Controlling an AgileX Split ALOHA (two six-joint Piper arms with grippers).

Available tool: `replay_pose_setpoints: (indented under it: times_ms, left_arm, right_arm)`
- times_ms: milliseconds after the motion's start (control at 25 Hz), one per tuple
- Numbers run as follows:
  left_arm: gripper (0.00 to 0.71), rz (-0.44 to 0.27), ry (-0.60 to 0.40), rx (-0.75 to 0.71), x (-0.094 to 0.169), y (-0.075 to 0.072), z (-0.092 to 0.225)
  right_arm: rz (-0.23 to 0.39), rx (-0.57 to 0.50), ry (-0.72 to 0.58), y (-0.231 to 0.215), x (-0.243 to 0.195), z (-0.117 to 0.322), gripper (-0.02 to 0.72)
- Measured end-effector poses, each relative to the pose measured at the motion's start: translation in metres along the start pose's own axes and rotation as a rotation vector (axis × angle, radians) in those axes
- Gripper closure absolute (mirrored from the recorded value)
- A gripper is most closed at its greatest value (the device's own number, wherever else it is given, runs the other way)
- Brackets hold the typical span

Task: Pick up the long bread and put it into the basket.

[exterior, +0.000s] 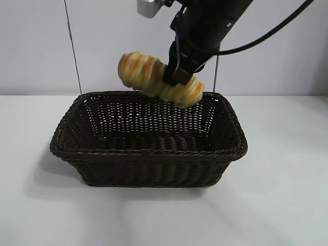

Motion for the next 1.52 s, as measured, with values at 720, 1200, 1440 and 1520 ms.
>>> replay_pose_setpoints:
  times_ms: [720,1200,1440,1520]
  left_arm:
    - [0.021,0.0,0.0,0.0,0.0,0.0,0.0]
    - [0.021,0.0,0.0,0.0,0.0,0.0,0.0]
    - [0.021,0.0,0.0,0.0,0.0,0.0,0.0]
    - [0.021,0.0,0.0,0.0,0.0,0.0,0.0]
  right_arm:
    - [0.013,-0.117,-0.013,-0.002,-0.008,-0.001,0.026]
    - [0.043,-0.701,-0.096,-0.028,0.076,-0.051,0.009]
    - [0.148,-0.932,-0.058,-0.067,0.132,-0.051,0.009]
    - [0.178,-0.969,-0.025,-0.078,0.148,-0.043,0.009]
Point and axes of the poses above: a point on each arm's last joint axis where the gripper is mounted, x pointing back along that axis away from the gripper, y along the wrist's bending axis when the last joint is at zero, z = x × y, the point moved 4 cm from there along -x, pointing out along that axis toward the gripper, and after that the axes turned 14 degrees about -x, right-handed, at the moved point
